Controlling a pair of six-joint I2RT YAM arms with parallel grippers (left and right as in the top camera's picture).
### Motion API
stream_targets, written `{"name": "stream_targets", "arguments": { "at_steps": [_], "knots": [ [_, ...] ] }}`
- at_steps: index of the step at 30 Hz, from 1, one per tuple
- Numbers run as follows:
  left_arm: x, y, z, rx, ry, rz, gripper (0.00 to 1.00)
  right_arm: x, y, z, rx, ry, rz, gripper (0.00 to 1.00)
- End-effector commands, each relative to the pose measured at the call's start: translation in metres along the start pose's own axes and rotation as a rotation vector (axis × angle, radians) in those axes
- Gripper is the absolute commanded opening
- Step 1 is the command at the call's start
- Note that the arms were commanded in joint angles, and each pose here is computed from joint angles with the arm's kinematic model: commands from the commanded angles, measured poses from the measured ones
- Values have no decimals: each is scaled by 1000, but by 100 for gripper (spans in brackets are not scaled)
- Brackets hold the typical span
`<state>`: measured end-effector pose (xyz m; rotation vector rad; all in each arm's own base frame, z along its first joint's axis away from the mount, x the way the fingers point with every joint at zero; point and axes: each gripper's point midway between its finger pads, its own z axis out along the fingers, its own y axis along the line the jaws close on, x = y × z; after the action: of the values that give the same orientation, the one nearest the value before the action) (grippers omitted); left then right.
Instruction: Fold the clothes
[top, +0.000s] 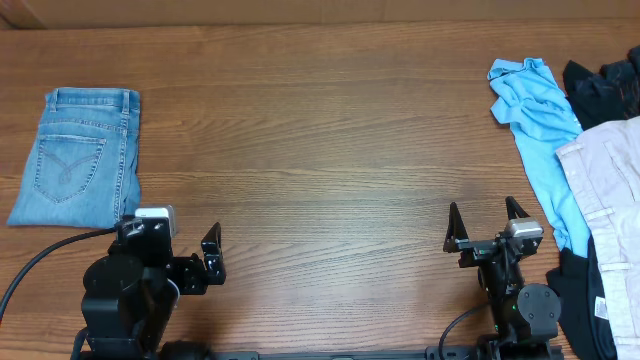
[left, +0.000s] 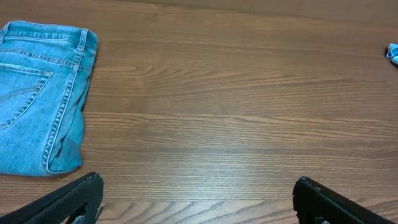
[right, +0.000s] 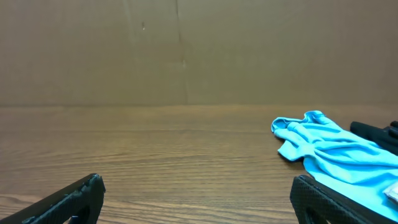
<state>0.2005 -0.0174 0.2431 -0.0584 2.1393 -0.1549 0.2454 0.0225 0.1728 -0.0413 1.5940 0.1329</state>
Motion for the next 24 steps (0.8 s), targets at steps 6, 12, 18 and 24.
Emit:
{"name": "stream_targets", "arguments": {
  "at_steps": [6,12,18,24],
  "knots": [
    [-2,1,-1,-6,-6,-7,100,2,-2,0,8,-2,-8,100],
    [-2,0,-1,-5,-7,-7,100,2,-2,0,8,-2,-8,100],
    [-2,0,-1,-6,-7,-7,100,2,-2,0,8,-2,-8,100],
    [-1,0,-3,-3,-13,-5,100,2,-2,0,8,-2,-8,100]
  ]
}}
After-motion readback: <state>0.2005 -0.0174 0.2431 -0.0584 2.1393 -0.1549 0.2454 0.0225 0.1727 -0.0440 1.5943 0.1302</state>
